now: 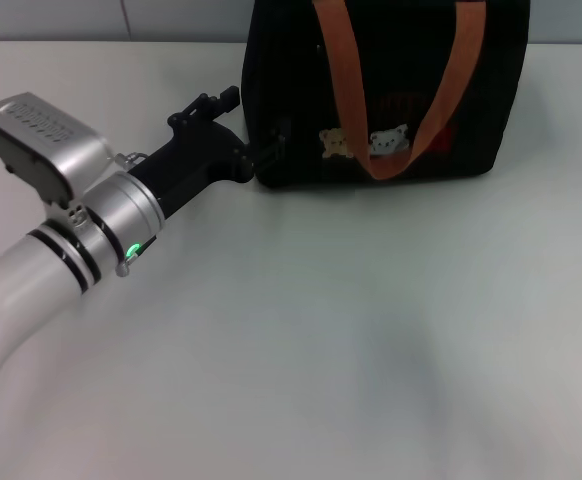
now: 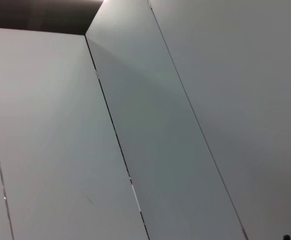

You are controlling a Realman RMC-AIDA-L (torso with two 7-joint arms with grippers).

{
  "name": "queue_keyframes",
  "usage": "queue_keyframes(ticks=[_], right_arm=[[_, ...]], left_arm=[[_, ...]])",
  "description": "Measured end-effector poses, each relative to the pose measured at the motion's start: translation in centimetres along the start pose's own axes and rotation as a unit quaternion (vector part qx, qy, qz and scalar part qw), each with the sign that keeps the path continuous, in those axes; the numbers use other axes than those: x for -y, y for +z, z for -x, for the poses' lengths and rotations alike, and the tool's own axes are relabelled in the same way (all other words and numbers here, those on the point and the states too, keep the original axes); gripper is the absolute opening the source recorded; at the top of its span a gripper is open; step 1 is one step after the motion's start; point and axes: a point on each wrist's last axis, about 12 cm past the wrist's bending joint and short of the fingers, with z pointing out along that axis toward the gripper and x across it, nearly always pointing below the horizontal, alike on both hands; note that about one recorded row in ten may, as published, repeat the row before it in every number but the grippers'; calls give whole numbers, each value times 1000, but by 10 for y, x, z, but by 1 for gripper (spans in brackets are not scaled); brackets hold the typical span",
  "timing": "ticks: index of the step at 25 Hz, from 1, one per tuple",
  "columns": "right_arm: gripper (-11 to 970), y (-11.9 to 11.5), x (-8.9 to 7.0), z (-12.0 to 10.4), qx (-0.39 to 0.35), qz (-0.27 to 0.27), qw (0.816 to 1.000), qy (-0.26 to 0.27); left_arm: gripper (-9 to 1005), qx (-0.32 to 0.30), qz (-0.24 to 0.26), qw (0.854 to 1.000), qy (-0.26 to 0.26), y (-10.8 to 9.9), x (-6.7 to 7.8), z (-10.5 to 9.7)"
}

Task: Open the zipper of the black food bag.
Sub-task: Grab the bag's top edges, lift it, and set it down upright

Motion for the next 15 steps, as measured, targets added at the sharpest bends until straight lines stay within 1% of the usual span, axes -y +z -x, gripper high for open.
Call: queue_keyframes(ticks=[4, 10, 15], right_arm=[[686, 1, -3, -1, 8, 6, 1000, 7], [686, 3, -4, -3, 10, 8, 1000, 11], [685, 4, -4, -3, 13, 9, 1000, 14]], left_arm=[[773, -13, 5, 1000, 6, 6, 1, 0], [674, -25, 13, 999, 27, 11, 5, -3], [591, -28, 9, 997, 65, 12, 13, -6]])
